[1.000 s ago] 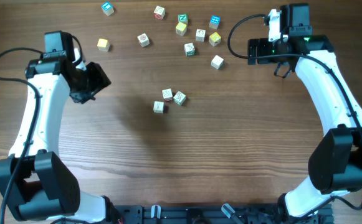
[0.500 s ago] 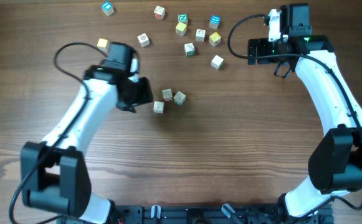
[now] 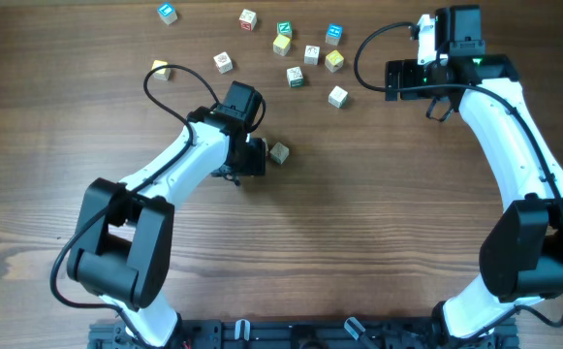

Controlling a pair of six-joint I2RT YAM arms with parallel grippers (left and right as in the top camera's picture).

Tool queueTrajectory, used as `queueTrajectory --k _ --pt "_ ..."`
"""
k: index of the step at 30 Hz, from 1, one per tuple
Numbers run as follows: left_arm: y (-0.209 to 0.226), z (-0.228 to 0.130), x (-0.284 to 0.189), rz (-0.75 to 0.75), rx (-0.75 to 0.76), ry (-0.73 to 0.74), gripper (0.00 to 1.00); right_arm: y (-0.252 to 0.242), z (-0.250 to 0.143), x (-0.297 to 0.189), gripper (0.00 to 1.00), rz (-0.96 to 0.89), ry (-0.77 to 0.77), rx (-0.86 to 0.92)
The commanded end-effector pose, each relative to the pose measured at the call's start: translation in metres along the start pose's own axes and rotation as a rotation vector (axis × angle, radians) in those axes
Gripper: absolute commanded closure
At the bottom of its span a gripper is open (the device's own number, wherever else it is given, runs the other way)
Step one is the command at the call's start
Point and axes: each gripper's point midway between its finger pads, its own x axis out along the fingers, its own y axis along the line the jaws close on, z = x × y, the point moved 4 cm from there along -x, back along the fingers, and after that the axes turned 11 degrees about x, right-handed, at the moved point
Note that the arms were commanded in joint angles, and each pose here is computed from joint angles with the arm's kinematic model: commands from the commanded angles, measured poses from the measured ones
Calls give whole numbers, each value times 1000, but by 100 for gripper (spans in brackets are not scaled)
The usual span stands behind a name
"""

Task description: Form a circle

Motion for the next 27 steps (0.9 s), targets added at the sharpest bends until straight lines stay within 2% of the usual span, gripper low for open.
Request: queueTrajectory --k 1,5,9,19,24,27 --pt "2 -4 8 20 20 20 41 0 2 -2 0 -1 -8 14" --pt "2 -6 15 19 20 41 44 0 2 -2 0 -1 -8 14" --pt "2 -3 16 18 20 28 55 0 2 -2 0 -1 -8 14" --pt "1 1 16 13 51 5 57 0 2 -2 0 -1 -8 14" --pt "0 1 16 9 82 5 64 0 2 -2 0 -1 -8 14" --pt "0 1 16 9 82 6 65 0 2 -2 0 -1 -8 14"
